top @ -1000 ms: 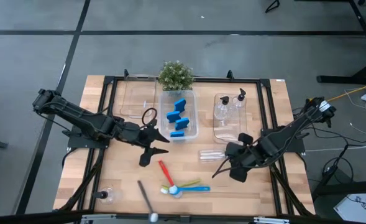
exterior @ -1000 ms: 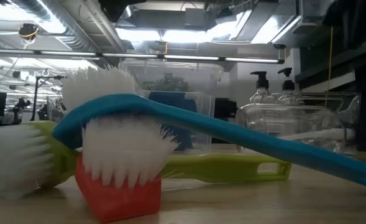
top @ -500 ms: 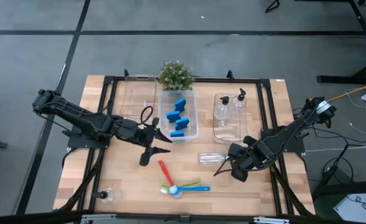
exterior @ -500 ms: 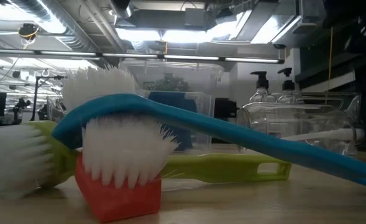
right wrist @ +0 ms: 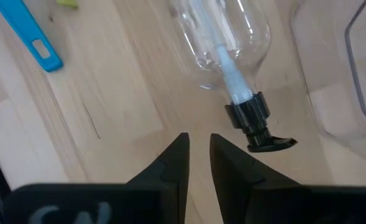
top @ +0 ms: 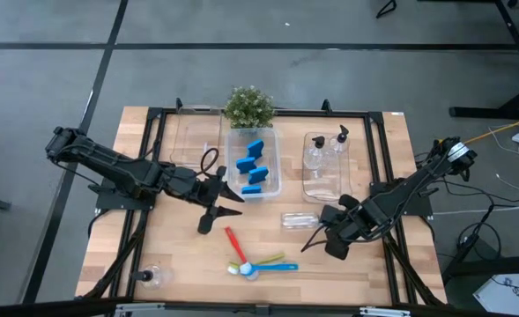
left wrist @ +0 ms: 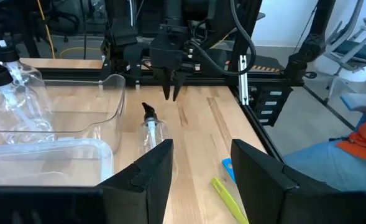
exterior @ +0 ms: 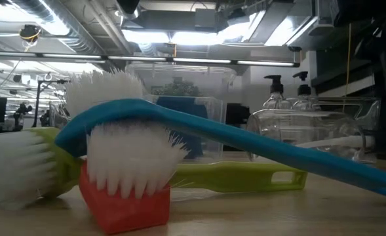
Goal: Pick & Place Kitchen Sink Supplies
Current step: Put the transparent bottle into the right transparent bin
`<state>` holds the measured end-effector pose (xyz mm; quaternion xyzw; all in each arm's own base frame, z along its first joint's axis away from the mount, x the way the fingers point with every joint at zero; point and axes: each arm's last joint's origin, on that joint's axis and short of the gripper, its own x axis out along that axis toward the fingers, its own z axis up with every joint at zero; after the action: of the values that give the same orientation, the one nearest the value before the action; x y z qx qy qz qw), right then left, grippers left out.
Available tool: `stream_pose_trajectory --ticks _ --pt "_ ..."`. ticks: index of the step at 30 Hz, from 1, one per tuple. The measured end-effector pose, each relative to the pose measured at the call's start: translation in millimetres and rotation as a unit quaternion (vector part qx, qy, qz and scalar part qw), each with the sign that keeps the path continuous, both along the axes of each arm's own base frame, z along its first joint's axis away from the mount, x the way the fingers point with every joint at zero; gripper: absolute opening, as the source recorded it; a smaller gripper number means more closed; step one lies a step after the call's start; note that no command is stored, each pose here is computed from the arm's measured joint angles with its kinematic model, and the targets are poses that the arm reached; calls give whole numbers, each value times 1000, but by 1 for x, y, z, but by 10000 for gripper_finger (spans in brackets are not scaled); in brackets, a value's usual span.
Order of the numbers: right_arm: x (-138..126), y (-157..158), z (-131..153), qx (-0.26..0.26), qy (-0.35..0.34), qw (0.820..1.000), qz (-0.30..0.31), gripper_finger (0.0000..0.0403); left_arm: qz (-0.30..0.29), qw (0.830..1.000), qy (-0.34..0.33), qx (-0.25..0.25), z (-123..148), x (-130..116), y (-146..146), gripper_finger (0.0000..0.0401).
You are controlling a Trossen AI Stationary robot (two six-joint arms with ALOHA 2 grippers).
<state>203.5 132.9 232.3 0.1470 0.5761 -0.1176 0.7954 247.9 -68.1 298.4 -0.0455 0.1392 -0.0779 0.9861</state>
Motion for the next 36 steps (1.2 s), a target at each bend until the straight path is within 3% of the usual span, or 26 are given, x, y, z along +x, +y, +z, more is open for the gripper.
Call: stream_pose_trajectory --ticks 18,25,31,36 --pt "0 0 0 11 -1 999 -35 76 1 1000 -4 9 0 1 -1 157" --pt "4 2 -8 -7 6 999 -47 162 -15 999 0 48 -2 10 -14 157" --pt "10 6 -23 -43 35 998 11 243 -18 998 6 56 -5 15 -17 157" --pt "14 8 -33 -80 53 993 71 276 -7 998 8 60 -6 17 -17 157"
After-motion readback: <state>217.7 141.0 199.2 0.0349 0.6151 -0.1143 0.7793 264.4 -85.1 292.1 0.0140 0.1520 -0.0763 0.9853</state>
